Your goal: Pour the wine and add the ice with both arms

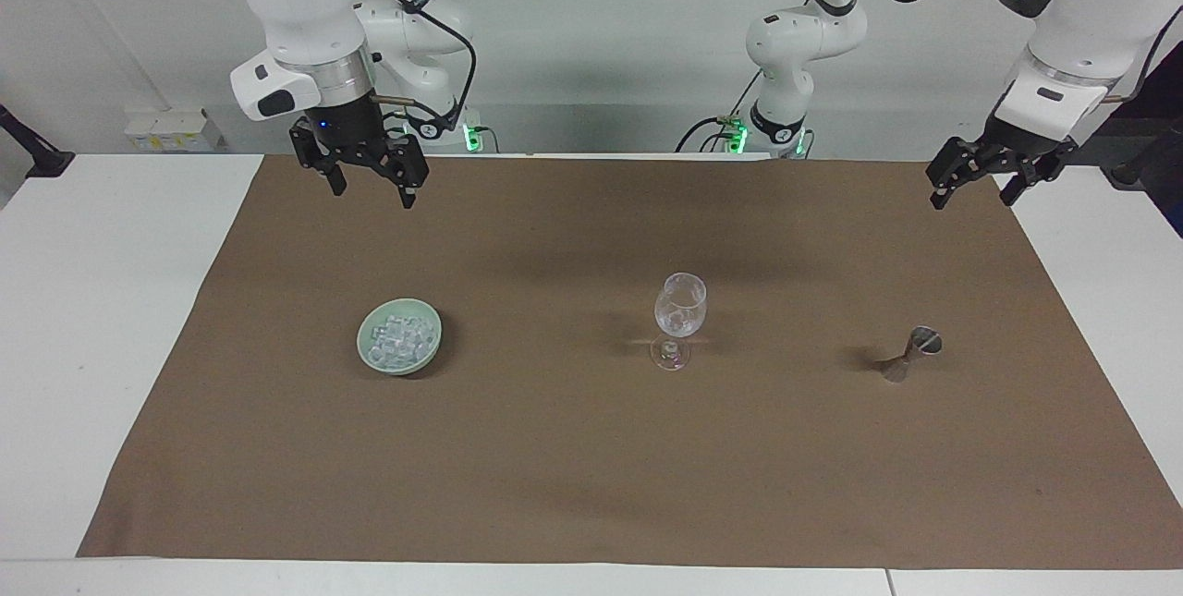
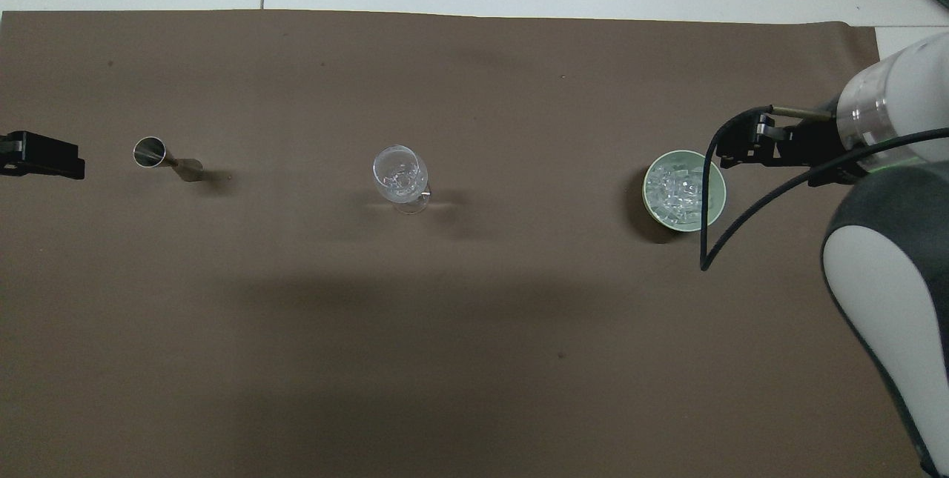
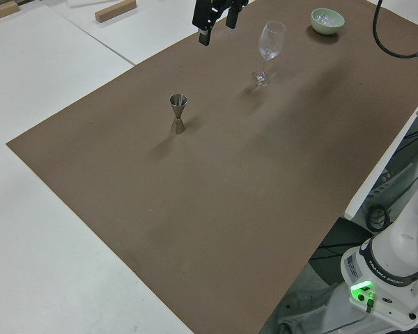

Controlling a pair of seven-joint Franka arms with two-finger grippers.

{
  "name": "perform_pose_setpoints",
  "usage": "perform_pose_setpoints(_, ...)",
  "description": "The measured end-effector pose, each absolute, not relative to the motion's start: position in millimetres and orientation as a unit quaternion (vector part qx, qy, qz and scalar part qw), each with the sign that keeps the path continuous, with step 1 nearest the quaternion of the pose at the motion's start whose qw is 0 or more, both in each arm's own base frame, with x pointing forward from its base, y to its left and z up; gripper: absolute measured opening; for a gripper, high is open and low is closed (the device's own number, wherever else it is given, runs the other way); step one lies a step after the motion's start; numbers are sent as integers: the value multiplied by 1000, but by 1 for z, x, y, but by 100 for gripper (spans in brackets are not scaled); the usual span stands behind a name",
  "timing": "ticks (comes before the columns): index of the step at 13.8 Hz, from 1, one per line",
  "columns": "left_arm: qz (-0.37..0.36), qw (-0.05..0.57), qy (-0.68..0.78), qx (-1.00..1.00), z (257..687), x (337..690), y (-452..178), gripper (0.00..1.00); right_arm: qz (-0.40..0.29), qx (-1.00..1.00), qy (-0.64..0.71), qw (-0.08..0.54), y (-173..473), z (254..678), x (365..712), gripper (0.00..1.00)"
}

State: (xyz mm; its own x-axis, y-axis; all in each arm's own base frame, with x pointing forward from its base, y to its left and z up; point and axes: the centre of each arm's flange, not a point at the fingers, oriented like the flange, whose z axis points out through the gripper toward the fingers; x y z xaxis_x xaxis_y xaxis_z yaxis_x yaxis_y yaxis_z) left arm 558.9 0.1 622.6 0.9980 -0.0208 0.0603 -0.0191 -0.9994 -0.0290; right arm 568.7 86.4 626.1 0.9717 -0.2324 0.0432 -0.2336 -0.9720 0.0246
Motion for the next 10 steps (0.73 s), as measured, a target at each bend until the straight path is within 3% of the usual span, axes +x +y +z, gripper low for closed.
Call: perform_pose_setpoints(10, -28, 13, 14, -999, 614, 565, -3, 100, -12, 994, -103, 25, 62, 634, 544, 100)
